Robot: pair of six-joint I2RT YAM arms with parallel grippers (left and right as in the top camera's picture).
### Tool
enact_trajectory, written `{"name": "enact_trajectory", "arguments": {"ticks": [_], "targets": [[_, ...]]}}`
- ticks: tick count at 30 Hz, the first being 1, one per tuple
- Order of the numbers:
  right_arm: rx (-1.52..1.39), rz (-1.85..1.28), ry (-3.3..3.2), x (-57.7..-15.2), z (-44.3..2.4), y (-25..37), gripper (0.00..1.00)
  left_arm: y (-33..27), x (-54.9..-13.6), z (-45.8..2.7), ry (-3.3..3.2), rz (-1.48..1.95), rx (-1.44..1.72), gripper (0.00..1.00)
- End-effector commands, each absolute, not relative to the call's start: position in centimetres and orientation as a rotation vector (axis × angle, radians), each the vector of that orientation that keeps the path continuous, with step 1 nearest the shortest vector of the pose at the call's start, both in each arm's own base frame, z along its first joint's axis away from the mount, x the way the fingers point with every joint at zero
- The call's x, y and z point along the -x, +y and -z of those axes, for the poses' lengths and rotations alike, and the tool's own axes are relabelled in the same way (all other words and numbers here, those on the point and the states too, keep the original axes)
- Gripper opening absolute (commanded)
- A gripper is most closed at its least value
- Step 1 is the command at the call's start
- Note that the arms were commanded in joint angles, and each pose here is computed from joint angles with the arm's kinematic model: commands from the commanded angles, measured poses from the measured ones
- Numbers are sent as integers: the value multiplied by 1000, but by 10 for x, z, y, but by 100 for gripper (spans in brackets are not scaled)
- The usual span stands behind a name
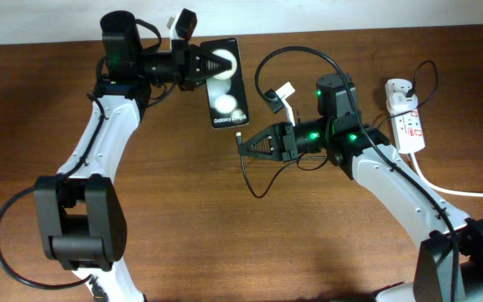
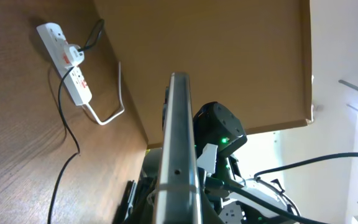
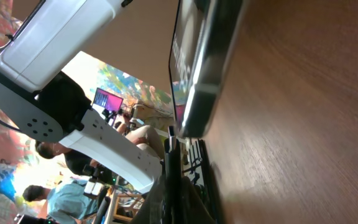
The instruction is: Plug charger to phone and switch on socket
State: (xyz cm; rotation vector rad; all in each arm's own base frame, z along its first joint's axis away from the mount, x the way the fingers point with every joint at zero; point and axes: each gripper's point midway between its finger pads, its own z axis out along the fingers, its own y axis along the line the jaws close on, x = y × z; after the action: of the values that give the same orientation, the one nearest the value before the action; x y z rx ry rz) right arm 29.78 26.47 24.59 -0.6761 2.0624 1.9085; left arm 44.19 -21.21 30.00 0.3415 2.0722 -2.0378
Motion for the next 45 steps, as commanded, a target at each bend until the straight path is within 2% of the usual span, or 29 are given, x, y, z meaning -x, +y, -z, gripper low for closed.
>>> {"name": "enact_trajectory", "arguments": {"ticks": [1,45], "targets": [[698,-1938,2054,-292,-245,266,4,-216,-441,-305,2052,2019,-376,0],[647,-1900,2072,-302,-246,267,4,-229,-430,-305,2039,2037,-463,0]]}}
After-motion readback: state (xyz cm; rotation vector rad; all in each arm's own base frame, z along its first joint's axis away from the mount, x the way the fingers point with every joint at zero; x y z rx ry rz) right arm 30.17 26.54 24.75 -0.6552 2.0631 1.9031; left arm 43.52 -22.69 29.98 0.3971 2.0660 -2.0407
